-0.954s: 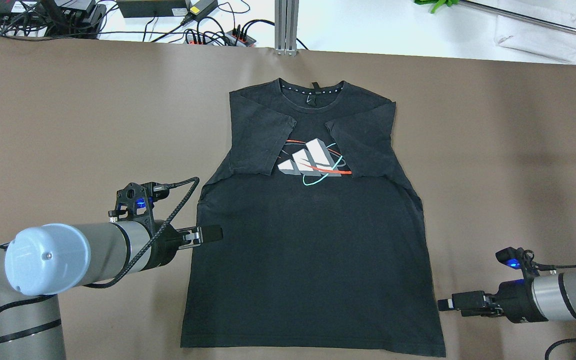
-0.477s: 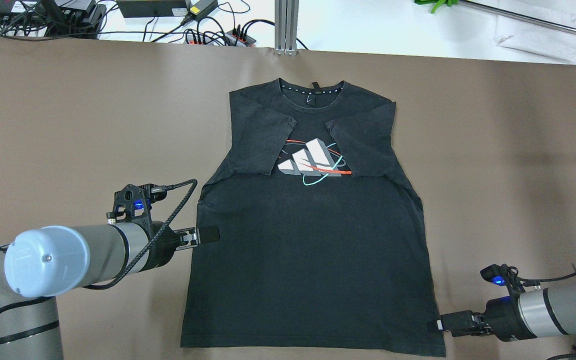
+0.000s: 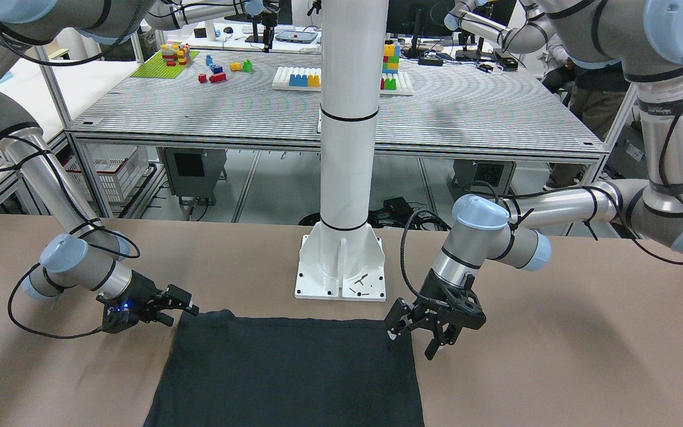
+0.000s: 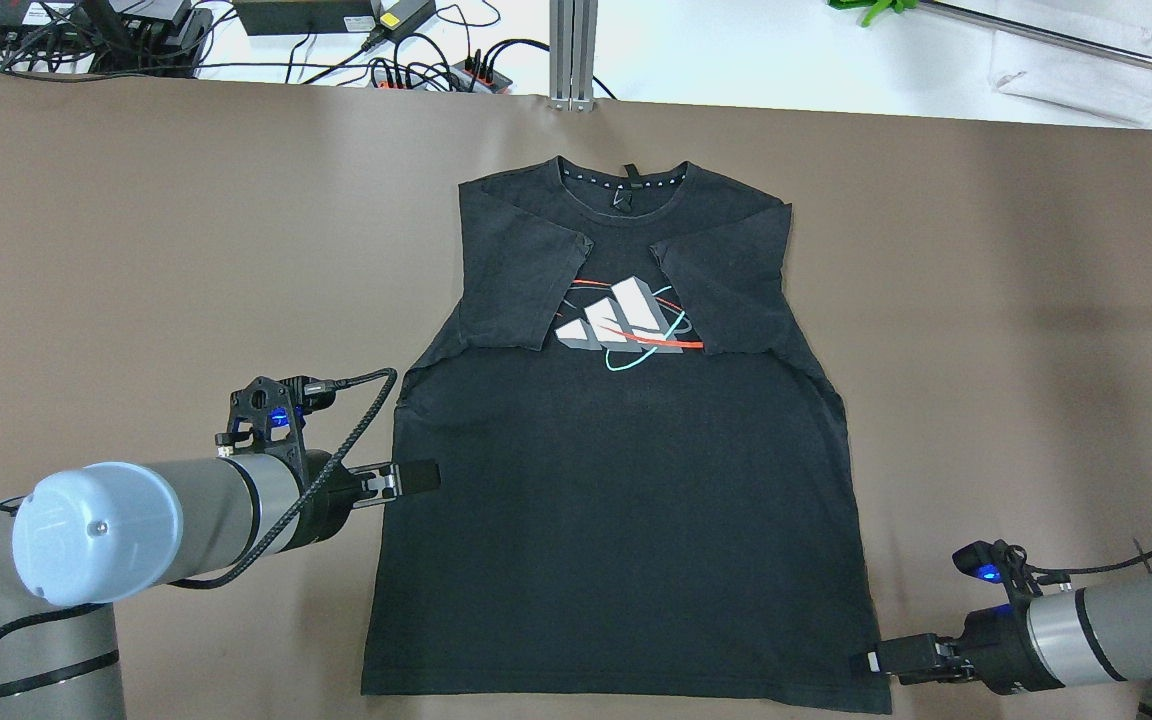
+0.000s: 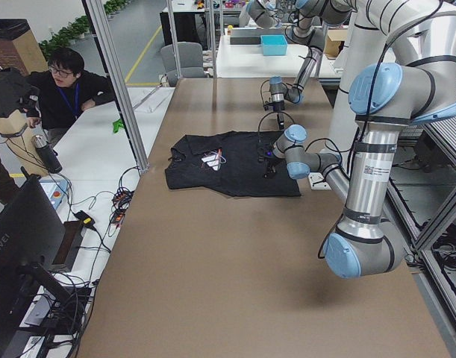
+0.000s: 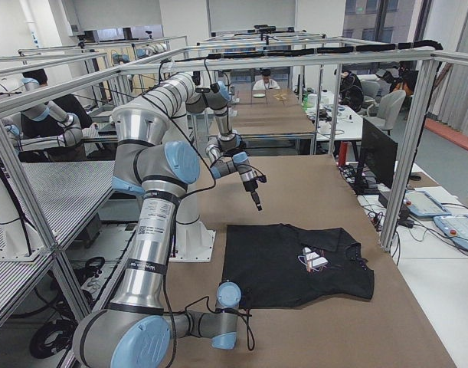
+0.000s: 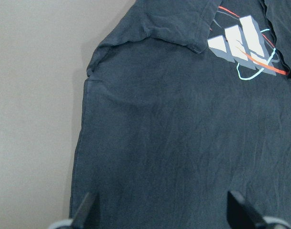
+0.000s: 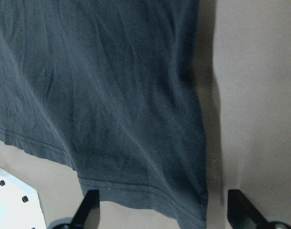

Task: Fold clothes
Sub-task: 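Grasp the two hem corners nearest the robot with both grippers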

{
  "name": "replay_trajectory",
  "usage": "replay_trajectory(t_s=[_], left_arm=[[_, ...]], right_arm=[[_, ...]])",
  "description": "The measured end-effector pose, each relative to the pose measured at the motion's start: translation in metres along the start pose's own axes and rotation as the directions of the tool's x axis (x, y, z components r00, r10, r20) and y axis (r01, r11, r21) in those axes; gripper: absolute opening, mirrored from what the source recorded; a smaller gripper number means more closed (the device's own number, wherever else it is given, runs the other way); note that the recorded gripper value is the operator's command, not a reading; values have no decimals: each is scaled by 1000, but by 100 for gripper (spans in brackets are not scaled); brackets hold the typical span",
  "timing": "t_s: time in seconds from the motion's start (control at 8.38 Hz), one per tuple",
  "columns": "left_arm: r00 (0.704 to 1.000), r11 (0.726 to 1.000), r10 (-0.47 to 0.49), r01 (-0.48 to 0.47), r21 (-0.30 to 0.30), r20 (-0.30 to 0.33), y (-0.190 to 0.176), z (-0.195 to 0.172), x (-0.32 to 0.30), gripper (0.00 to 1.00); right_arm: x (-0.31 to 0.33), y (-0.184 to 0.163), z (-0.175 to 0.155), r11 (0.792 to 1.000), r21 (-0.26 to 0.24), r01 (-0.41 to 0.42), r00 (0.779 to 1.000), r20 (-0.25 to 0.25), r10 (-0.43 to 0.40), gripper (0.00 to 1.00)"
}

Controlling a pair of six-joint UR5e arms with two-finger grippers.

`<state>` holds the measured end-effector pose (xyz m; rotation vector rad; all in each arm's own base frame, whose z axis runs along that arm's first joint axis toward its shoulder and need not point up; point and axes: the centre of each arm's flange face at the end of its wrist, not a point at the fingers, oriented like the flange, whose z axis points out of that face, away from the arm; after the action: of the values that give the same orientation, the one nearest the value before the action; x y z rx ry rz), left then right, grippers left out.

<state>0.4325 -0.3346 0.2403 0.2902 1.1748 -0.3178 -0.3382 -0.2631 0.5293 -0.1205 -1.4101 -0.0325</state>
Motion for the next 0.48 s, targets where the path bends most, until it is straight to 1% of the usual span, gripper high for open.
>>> replay_trajectory(t_s=[0.12, 0.24, 0.36, 0.48], left_arm=[[1000, 1000, 0, 0, -1, 1, 1, 1, 0, 94], [1000, 1000, 1, -1, -1, 3, 1, 1, -1, 94], [1000, 1000, 1, -1, -1, 4, 1, 2, -1, 94], [1000, 1000, 1, -1, -1, 4, 1, 2, -1, 94]], right_arm=[[1, 4, 6, 1000, 0, 2, 1000, -4, -2, 90], [2, 8, 13, 1000, 3, 3, 1000, -9, -3, 51], [3, 10, 16, 1000, 7, 3, 1000, -12, -3, 7], [3, 11, 17, 1000, 10, 3, 1000, -13, -3, 0]])
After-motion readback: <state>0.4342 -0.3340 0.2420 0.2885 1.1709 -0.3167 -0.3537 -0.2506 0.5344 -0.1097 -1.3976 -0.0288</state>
